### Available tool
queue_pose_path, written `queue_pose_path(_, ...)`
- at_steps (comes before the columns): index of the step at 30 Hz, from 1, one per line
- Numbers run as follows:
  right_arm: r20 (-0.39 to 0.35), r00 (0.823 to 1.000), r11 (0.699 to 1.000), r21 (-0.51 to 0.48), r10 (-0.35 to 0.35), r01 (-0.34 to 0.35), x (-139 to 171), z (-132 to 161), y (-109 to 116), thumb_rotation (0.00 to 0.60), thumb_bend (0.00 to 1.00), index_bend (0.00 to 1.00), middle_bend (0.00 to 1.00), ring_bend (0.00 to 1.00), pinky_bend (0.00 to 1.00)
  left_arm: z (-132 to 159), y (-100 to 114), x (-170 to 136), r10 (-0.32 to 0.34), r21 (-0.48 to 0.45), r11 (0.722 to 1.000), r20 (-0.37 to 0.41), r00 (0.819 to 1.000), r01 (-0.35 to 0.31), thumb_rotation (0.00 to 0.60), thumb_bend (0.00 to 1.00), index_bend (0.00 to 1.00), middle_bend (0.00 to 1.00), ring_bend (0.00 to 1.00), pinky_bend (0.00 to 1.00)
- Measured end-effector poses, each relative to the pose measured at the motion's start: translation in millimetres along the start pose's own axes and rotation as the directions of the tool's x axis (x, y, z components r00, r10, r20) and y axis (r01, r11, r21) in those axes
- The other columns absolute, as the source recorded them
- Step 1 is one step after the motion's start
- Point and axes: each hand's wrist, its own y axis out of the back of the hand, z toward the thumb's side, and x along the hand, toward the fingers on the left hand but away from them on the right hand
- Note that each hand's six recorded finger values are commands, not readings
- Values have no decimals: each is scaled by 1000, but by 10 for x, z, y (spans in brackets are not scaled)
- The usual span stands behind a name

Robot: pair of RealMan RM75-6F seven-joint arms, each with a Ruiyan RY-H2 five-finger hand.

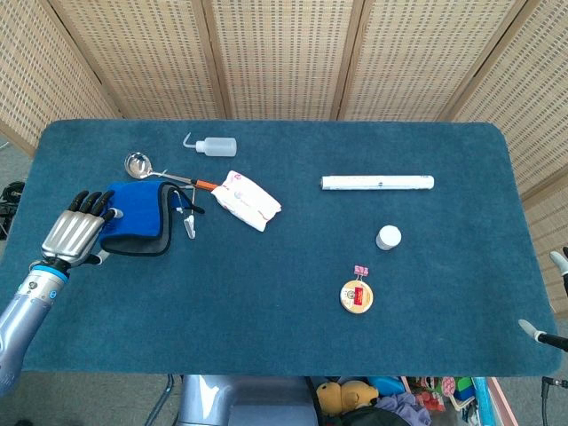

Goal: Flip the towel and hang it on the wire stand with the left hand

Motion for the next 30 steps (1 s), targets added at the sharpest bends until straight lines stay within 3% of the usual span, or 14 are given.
queue_pose_path(7, -17, 1000, 1000, -8, 7, -7, 21, 22, 4, 600, 0, 0, 0, 0, 0, 80, -45, -105, 45, -90, 995, 70, 997, -39, 600, 157, 0, 0, 0, 0)
queue_pose_path(16, -37, 999, 1000, -17, 5, -6, 56, 51, 20, 600, 0, 0, 0, 0, 0, -68, 15, -326, 102, -181, 979, 57, 993, -90, 600, 158, 0, 0, 0, 0)
queue_pose_path(23, -55, 998, 1000, -23, -11, 10, 75, 77, 41, 600, 0, 0, 0, 0, 0, -264, 96, -686, 154, -206, 966, -10, 988, -153, 600, 158, 0, 0, 0, 0)
queue_pose_path(30, -59, 995, 997, -16, -79, 78, 76, 74, 86, 600, 0, 0, 0, 0, 0, -340, -76, -1209, 217, -208, 947, -141, 966, -244, 600, 158, 0, 0, 0, 0)
